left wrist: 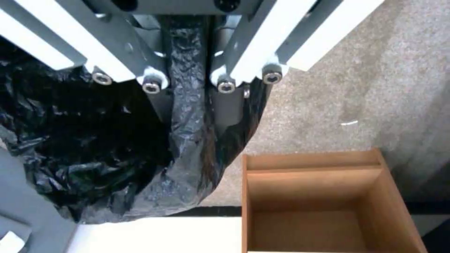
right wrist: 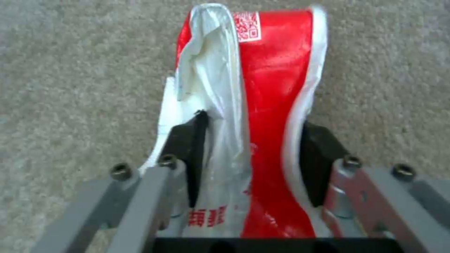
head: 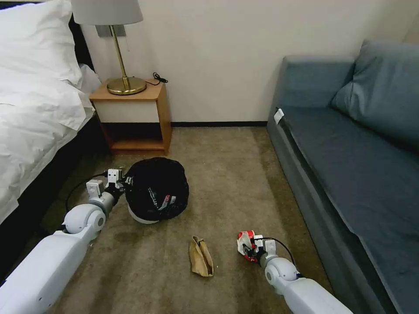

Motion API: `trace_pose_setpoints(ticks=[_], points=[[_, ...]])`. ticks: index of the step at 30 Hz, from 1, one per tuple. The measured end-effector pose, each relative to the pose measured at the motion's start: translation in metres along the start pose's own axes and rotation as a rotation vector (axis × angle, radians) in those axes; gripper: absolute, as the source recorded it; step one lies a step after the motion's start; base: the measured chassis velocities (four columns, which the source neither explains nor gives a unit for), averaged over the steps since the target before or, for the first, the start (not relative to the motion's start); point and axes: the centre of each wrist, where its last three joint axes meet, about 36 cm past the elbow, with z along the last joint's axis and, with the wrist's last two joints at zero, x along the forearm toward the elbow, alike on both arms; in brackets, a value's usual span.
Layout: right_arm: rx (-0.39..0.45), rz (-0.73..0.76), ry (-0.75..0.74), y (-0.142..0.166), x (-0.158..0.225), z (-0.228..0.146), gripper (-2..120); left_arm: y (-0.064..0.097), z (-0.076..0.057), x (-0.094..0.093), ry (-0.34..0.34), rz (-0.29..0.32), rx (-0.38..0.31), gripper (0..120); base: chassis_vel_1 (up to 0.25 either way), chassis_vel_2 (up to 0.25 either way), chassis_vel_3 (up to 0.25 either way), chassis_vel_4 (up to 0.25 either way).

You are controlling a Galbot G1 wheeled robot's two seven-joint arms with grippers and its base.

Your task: Pick up the trash bin, then pick up the garbage on the floor and place it into the trash bin.

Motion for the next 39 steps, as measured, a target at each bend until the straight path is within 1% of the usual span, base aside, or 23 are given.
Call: trace_pose_setpoints(ticks=[4,5,6,7,9,10,12,13,15,16,17,19,20,22,23,25,26,28,29,31,35,36,39], points=[[0.001,-0.005,-0.008,0.001,0.002,-0.003,28,0.002,-0.001,0.0,-0.003,0.001,-0.001,4,0.0,0.0,0.0,0.0],[0.001,-0.005,-0.008,0.001,0.002,-0.003,28,0.002,-0.001,0.0,-0.003,0.001,-0.001,4,0.0,0.0,0.0,0.0],[0.004,-0.006,-0.015,0.001,0.003,-0.008,23,0.002,-0.001,0.0,-0.003,0.002,-0.001,4,0.0,0.0,0.0,0.0],[0.004,-0.006,-0.015,0.001,0.003,-0.008,23,0.002,-0.001,0.0,-0.003,0.002,-0.001,4,0.0,0.0,0.0,0.0],[0.014,0.005,-0.036,-0.001,0.005,-0.024,13,0.001,0.0,-0.001,-0.005,0.003,0.001,4,0.0,0.0,0.0,0.0],[0.014,0.005,-0.036,-0.001,0.005,-0.024,13,0.001,0.0,-0.001,-0.005,0.003,0.001,4,0.0,0.0,0.0,0.0],[0.015,-0.006,-0.068,0.002,0.009,-0.048,10,-0.002,0.001,-0.002,-0.004,0.008,0.003,4,0.0,0.0,0.0,0.0],[0.015,-0.006,-0.068,0.002,0.009,-0.048,10,-0.002,0.001,-0.002,-0.004,0.008,0.003,4,0.0,0.0,0.0,0.0],[0.021,-0.021,-0.119,0.005,0.016,-0.083,8,-0.005,0.002,-0.003,-0.002,0.015,0.004,4,0.0,0.0,0.0,0.0],[0.021,-0.021,-0.119,0.005,0.016,-0.083,8,-0.005,0.002,-0.003,-0.002,0.015,0.004,4,0.0,0.0,0.0,0.0],[0.02,-0.026,-0.131,0.006,0.018,-0.094,8,-0.007,0.003,-0.003,-0.001,0.017,0.004,4,0.0,0.0,0.0,0.0],[0.025,-0.04,-0.171,0.015,0.02,-0.127,8,-0.009,0.004,-0.005,-0.001,0.02,0.004,4,0.0,0.0,0.0,0.0],[0.025,-0.04,-0.171,0.015,0.02,-0.127,8,-0.009,0.004,-0.005,-0.001,0.02,0.004,4,0.0,0.0,0.0,0.0],[0.026,-0.068,-0.217,0.031,0.023,-0.158,8,-0.012,0.005,-0.007,-0.002,0.026,0.005,4,0.0,0.0,0.0,0.0],[0.026,-0.068,-0.217,0.031,0.023,-0.158,8,-0.012,0.005,-0.007,-0.002,0.026,0.005,4,0.0,0.0,0.0,0.0],[0.025,-0.121,-0.255,0.049,0.029,-0.184,8,-0.014,0.003,-0.008,-0.006,0.03,0.004,4,0.0,0.0,0.0,0.0],[0.025,-0.121,-0.255,0.049,0.029,-0.184,8,-0.014,0.003,-0.008,-0.006,0.03,0.004,4,0.0,0.0,0.0,0.0],[0.023,-0.174,-0.284,0.069,0.034,-0.203,8,-0.014,0.001,-0.01,-0.011,0.029,0.005,4,0.0,0.0,0.0,0.0],[0.023,-0.174,-0.284,0.069,0.034,-0.203,8,-0.014,0.001,-0.01,-0.011,0.029,0.005,4,0.0,0.0,0.0,0.0],[0.025,-0.24,-0.319,0.093,0.04,-0.223,8,-0.014,0.001,-0.012,-0.012,0.03,0.005,4,0.0,0.0,0.0,0.0],[0.039,-0.273,-0.336,0.107,0.043,-0.234,8,-0.015,0.0,-0.014,-0.013,0.03,0.004,4,0.0,0.0,0.0,0.0],[0.048,-0.298,-0.351,0.118,0.047,-0.242,8,-0.015,-0.001,-0.014,-0.014,0.032,0.005,4,0.0,0.0,0.0,0.0],[0.056,-0.314,-0.361,0.126,0.049,-0.248,8,-0.016,-0.002,-0.015,-0.015,0.033,0.005,4,0.0,0.0,0.0,0.0]])
